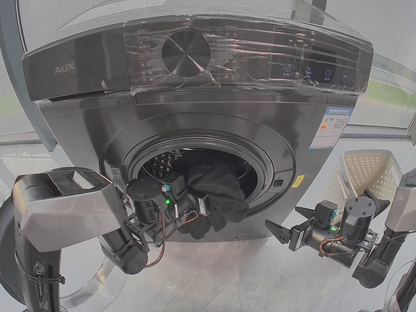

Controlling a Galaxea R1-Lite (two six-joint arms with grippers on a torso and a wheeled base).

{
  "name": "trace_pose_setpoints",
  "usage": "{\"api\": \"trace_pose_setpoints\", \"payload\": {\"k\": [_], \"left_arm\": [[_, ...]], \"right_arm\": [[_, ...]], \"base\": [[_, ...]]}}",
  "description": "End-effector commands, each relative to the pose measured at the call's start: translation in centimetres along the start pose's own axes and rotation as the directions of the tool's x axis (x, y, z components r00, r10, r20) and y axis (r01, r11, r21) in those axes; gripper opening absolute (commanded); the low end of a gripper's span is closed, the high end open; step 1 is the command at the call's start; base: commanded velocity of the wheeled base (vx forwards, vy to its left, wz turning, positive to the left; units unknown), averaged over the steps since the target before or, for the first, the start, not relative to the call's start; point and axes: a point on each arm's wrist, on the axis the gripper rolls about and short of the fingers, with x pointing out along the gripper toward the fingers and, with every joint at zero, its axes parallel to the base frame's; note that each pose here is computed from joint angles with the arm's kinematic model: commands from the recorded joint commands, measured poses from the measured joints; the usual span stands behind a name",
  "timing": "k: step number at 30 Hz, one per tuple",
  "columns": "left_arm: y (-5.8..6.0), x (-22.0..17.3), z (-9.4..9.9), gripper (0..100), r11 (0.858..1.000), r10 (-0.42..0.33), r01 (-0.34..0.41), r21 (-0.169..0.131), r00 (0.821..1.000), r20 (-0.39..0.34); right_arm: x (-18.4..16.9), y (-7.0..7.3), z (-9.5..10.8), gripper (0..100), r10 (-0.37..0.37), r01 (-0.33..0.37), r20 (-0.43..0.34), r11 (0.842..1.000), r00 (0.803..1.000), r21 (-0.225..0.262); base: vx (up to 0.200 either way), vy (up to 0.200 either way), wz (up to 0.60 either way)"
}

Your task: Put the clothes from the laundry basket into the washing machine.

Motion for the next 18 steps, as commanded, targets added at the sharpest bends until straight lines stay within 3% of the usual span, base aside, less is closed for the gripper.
{"api": "trace_pose_setpoints", "payload": {"k": [1, 9, 18], "left_arm": [[1.1, 3.6, -2.7, 0, 0.999, 0.040, -0.040, 0.005, 0.999, -0.006], [3.0, 8.0, -3.3, 0, 0.990, 0.137, -0.137, 0.017, 0.990, 0.023], [6.9, 11.8, -2.7, 0, 0.963, 0.266, -0.269, 0.030, 0.960, 0.084]], "right_arm": [[0.0, 0.3, -0.1, 100, 0.009, -0.009, -0.004, 1.000, 1.000, -0.003], [0.0, 0.3, -0.2, 100, 0.011, -0.011, -0.009, 1.000, 1.000, -0.004], [0.0, 0.3, -0.3, 100, 0.011, -0.011, -0.012, 1.000, 1.000, -0.004]], "base": [[0.000, 0.000, 0.00], [0.000, 0.000, 0.00], [0.000, 0.000, 0.00]]}}
